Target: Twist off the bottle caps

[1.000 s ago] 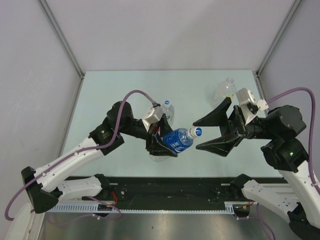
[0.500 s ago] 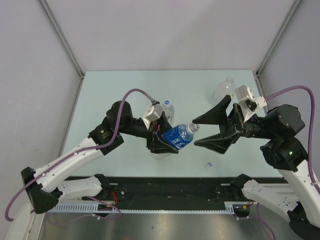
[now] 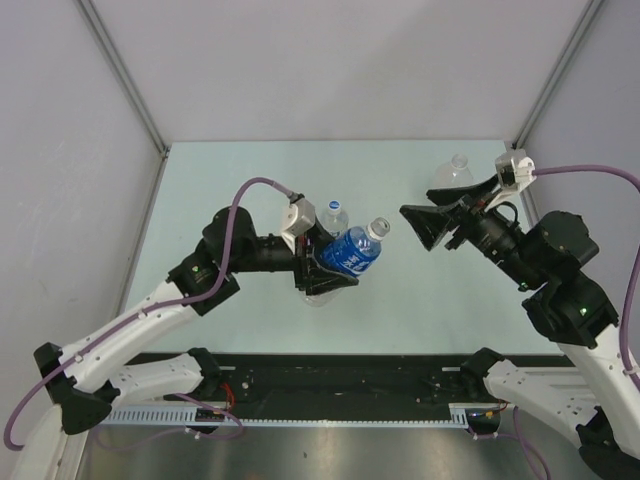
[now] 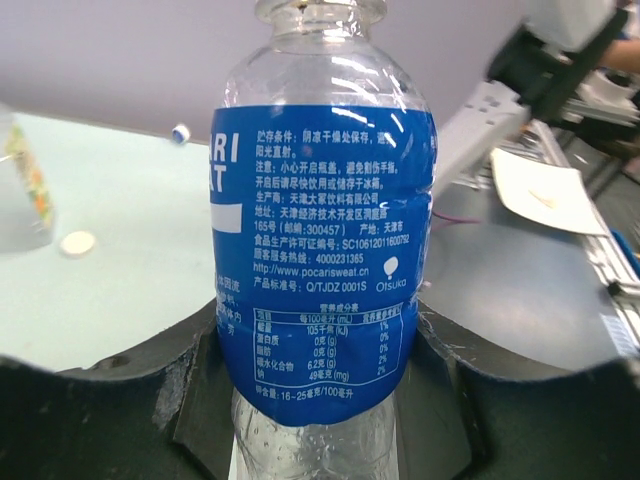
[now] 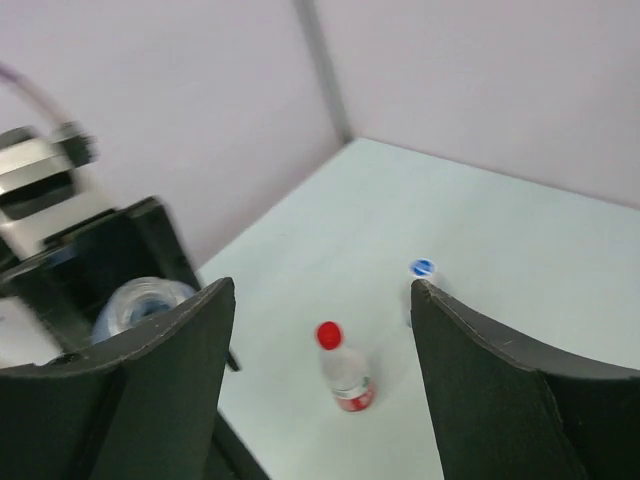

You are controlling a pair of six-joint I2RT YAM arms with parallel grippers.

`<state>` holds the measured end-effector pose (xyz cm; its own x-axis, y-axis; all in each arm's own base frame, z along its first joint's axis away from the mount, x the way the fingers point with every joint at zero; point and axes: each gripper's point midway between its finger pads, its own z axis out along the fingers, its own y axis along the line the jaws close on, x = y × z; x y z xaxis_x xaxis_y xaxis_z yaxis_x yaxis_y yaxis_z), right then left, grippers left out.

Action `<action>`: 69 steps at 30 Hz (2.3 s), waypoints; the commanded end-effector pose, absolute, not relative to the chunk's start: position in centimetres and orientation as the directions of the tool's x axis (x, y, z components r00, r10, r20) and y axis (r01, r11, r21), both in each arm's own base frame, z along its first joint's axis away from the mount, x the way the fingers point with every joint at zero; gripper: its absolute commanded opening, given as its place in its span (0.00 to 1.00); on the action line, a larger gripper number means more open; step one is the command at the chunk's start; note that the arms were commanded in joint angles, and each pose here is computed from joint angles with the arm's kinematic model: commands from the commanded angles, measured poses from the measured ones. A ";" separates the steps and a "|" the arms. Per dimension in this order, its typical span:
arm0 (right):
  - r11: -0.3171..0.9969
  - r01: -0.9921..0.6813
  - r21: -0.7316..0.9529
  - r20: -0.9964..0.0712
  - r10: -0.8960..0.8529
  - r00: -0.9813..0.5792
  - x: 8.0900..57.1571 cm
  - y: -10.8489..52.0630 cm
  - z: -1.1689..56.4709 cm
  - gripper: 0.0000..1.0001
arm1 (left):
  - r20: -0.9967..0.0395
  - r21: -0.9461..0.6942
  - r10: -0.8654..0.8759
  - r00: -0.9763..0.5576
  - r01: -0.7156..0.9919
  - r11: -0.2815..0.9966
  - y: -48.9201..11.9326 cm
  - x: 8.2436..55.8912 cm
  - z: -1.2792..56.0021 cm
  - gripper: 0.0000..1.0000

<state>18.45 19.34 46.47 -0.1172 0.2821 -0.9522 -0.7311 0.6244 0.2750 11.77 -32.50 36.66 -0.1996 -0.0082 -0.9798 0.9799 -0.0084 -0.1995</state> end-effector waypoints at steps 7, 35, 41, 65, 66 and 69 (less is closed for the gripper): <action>0.902 -0.258 0.346 -0.938 0.343 -0.055 24.1 11.6 43.6 0.76 | -0.985 -0.169 -0.021 -0.171 0.929 0.330 -30.6 17.1 34.7 0.00; 0.900 -0.120 0.419 -0.906 0.407 -0.113 25.1 10.5 41.2 0.77 | -0.981 -0.188 -0.148 -0.126 0.815 0.548 -26.9 19.6 37.0 0.00; 0.902 -0.131 0.412 -0.910 0.402 -0.099 24.4 10.0 41.7 0.77 | -0.975 -0.208 -0.183 -0.128 0.817 0.538 -27.1 19.6 37.7 0.00; 0.548 -0.647 0.530 -0.837 0.463 -0.293 20.7 21.2 45.0 0.78 | -0.979 -0.165 -0.175 -0.104 0.908 0.385 -28.6 17.0 37.0 0.02; 0.520 -0.662 0.539 -0.827 0.475 -0.301 20.2 21.4 45.4 0.79 | -0.979 -0.165 -0.173 -0.106 0.913 0.374 -28.7 16.8 37.0 0.02; 0.451 -0.722 0.525 -0.822 0.490 -0.291 18.9 21.9 46.9 0.79 | -0.980 -0.168 -0.159 -0.118 0.921 0.352 -29.2 16.7 36.8 0.03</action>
